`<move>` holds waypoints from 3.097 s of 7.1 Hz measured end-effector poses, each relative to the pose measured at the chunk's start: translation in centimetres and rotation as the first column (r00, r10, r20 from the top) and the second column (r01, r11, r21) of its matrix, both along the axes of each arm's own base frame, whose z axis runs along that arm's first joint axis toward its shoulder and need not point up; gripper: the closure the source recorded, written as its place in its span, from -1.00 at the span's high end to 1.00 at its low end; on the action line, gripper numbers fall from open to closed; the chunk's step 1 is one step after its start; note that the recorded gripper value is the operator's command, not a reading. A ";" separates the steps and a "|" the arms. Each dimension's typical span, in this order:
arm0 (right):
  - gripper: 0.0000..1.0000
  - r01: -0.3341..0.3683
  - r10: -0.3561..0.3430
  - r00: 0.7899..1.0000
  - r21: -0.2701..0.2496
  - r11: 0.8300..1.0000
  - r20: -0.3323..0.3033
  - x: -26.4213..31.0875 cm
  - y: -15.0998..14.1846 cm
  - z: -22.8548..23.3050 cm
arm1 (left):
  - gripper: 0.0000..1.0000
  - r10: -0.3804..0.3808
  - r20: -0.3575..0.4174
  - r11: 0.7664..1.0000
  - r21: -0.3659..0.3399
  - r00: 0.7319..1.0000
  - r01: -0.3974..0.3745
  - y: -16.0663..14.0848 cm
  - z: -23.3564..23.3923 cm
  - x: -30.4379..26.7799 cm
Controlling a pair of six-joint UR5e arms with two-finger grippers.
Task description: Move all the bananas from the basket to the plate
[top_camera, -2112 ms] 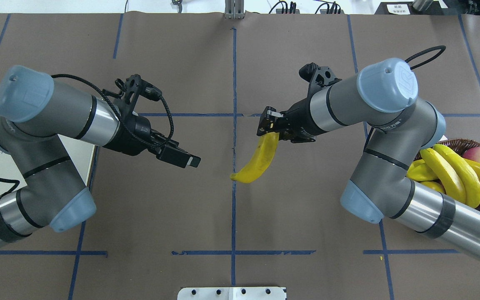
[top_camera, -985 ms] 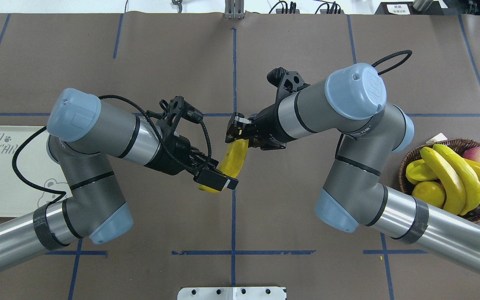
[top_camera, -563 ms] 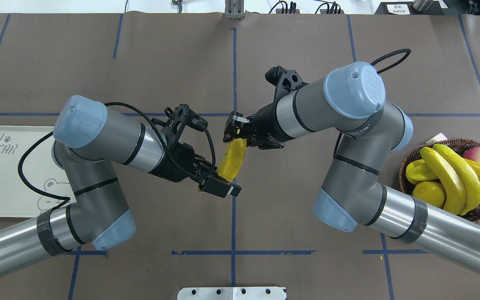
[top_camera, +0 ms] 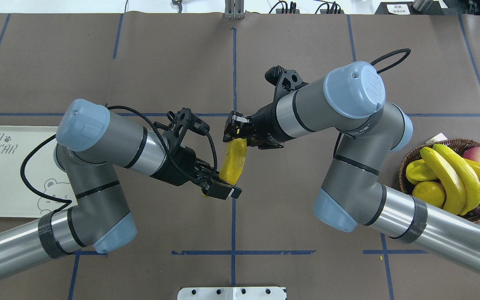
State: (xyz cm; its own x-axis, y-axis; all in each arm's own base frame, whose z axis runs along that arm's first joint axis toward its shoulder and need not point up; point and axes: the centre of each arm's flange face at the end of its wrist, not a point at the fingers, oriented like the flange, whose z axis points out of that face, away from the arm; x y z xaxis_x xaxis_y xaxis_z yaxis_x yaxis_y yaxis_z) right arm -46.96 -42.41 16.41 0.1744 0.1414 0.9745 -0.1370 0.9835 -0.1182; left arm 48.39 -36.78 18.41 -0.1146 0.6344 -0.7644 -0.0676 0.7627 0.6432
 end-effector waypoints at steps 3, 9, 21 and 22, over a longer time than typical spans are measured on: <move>0.99 -0.047 0.047 0.999 -0.002 0.999 -0.003 0.0 -0.4 0.0 | -0.98 0.000 0.009 1.000 -0.027 1.000 0.000 0.0 0.4 0.0; 0.99 -0.082 0.065 0.984 -0.096 0.992 -0.165 1.1 -2.9 3.3 | -0.97 -0.083 0.104 0.938 -0.329 0.991 0.113 -2.1 4.1 -2.6; 0.99 0.156 -0.146 0.767 -0.040 0.987 -0.625 17.3 -5.8 14.3 | -0.95 -0.178 0.843 0.935 -0.016 0.507 0.355 -3.0 12.8 -21.3; 0.99 0.195 -0.167 0.758 -0.026 0.981 -0.631 19.7 -6.1 16.4 | -0.95 -0.169 0.841 0.947 -0.007 0.514 0.322 -4.0 14.8 -24.2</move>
